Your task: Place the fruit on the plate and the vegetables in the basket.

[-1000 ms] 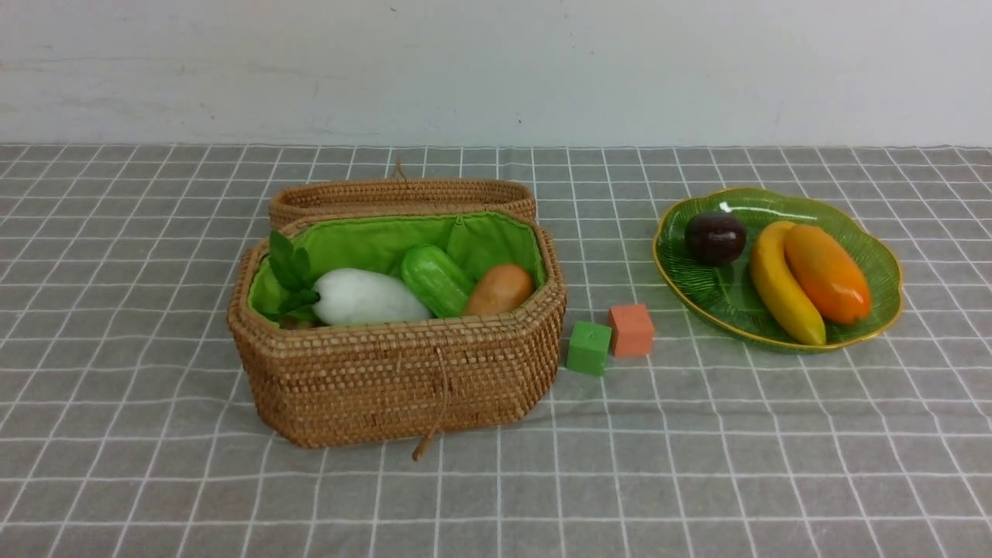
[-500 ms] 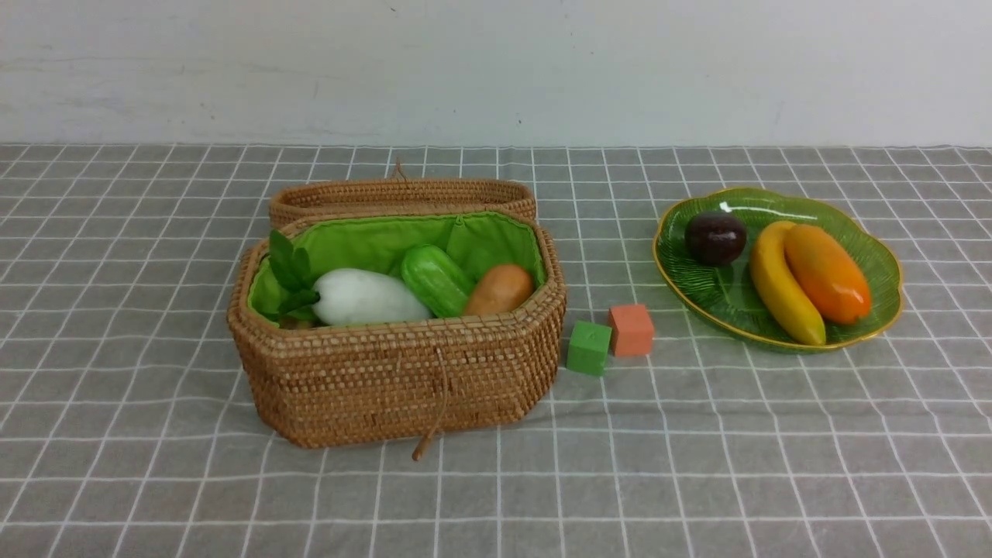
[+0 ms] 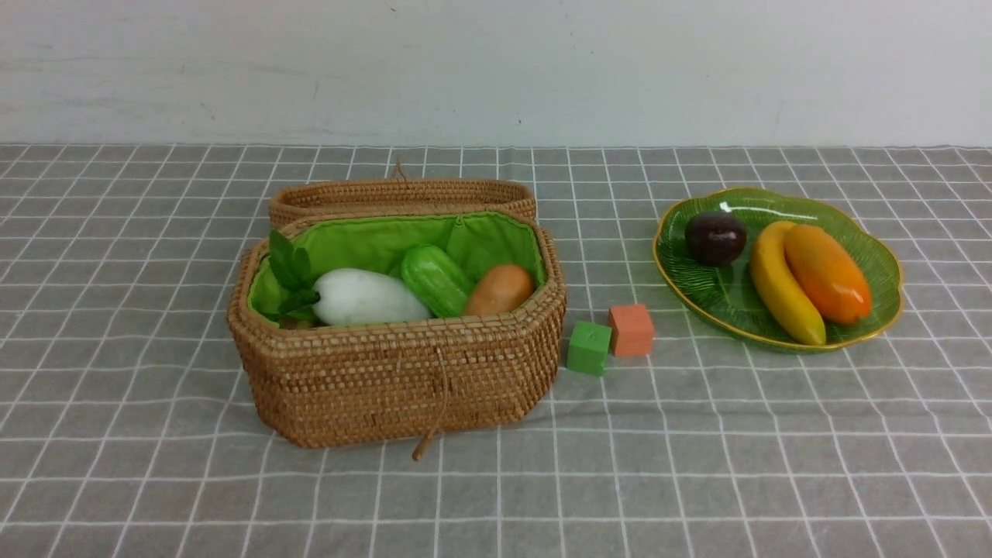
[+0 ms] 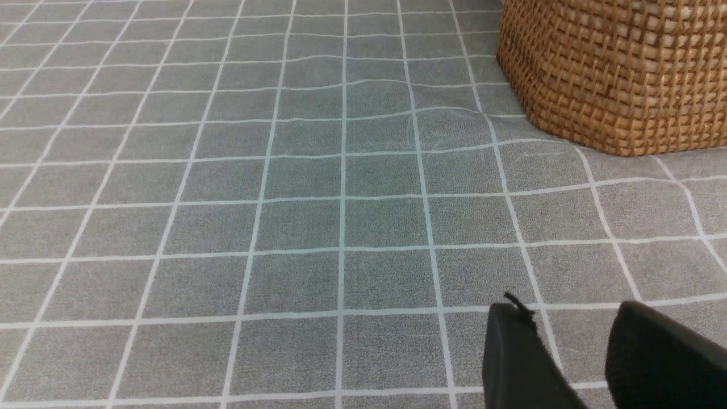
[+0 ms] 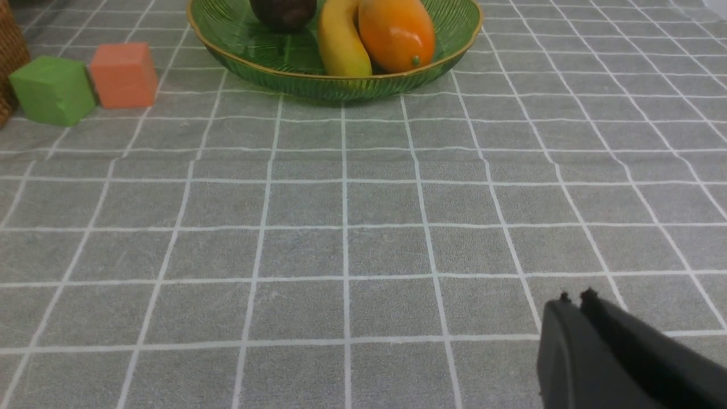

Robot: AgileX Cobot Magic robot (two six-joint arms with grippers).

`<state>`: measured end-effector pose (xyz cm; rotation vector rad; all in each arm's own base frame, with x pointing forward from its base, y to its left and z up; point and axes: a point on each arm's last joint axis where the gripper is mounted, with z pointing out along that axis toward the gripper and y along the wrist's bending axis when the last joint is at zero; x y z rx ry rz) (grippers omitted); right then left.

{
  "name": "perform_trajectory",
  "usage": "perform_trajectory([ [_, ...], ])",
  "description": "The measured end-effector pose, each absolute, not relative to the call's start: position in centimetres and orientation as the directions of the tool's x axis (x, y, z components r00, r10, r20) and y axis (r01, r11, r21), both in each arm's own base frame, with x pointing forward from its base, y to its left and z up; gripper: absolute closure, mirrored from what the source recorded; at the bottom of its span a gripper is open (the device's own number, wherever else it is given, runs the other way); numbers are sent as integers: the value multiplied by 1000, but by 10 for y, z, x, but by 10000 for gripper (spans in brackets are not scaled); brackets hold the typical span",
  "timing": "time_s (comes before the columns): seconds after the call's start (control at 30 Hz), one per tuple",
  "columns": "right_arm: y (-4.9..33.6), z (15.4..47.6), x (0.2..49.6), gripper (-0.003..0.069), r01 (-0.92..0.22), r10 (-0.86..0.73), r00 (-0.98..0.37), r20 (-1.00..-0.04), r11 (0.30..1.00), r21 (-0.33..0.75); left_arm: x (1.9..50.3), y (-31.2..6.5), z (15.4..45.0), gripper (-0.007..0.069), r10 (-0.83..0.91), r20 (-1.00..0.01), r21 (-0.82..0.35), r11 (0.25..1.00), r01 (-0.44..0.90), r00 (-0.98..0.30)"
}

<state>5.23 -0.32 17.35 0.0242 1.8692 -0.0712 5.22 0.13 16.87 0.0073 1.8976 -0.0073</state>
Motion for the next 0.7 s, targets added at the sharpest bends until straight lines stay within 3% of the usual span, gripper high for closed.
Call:
perform_trajectory([
  [0.7, -3, 173, 52, 612, 53, -18, -297, -955, 998, -35, 52, 1, 169, 386, 1, -947, -1, 1000, 9, -321],
])
